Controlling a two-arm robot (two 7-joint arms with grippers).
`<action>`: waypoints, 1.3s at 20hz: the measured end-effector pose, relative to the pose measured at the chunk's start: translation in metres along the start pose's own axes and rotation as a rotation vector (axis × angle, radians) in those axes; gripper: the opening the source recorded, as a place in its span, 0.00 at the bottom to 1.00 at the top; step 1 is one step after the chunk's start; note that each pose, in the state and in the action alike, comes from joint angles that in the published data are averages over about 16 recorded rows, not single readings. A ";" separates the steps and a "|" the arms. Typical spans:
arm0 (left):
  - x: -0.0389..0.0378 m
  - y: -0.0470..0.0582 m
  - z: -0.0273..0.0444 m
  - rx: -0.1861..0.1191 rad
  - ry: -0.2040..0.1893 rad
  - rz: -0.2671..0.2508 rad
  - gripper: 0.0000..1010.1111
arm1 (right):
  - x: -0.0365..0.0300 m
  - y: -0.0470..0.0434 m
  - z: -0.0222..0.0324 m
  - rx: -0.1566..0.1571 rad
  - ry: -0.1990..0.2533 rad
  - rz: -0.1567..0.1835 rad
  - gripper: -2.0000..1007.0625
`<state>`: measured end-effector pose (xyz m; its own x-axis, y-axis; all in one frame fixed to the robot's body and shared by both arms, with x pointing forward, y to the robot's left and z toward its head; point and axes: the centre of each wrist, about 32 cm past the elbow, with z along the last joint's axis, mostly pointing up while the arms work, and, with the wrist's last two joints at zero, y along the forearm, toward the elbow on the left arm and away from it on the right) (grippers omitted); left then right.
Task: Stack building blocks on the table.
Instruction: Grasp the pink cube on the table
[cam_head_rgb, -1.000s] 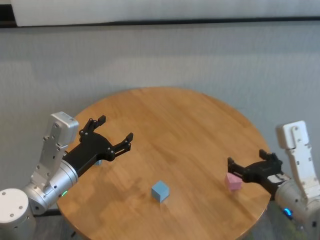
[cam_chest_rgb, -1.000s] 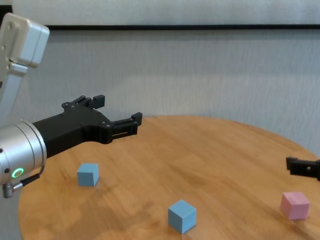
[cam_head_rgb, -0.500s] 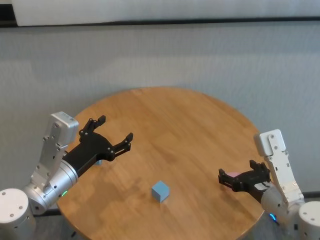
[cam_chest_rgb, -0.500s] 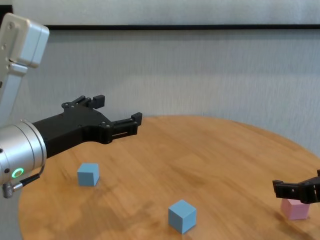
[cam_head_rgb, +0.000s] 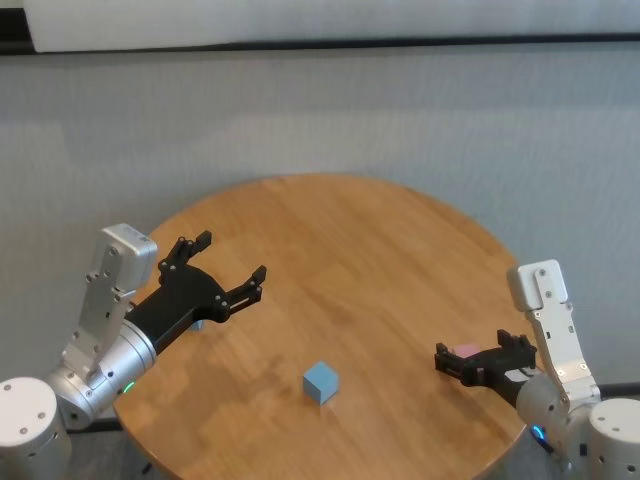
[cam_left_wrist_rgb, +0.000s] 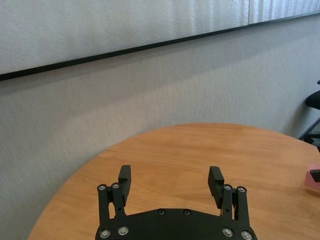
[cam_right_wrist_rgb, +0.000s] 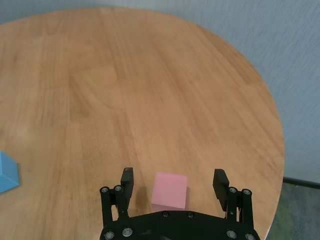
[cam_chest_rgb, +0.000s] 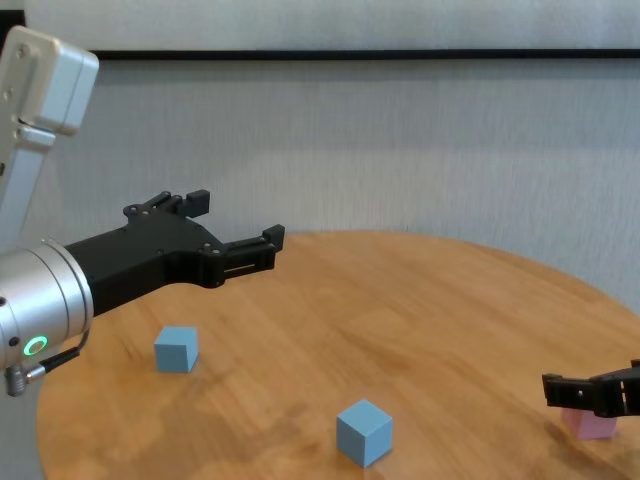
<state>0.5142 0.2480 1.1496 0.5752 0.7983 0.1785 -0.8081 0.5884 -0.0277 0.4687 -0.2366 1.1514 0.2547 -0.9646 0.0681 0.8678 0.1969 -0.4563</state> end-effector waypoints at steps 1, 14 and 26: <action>0.0000 0.000 0.0000 0.000 0.000 0.000 0.99 | 0.0000 0.0005 -0.0001 -0.005 0.004 0.000 1.00; 0.0000 0.000 0.0000 0.000 0.000 0.000 0.99 | 0.0004 0.0046 -0.0020 -0.059 0.047 0.010 1.00; 0.0000 0.000 0.0000 0.000 0.000 0.000 0.99 | 0.0008 0.0071 -0.0028 -0.072 0.070 0.008 1.00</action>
<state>0.5142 0.2480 1.1496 0.5752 0.7983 0.1785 -0.8081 0.5884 -0.0277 0.4739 -0.2364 1.1457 0.2291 -0.9734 0.0027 0.8320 0.1944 -0.5196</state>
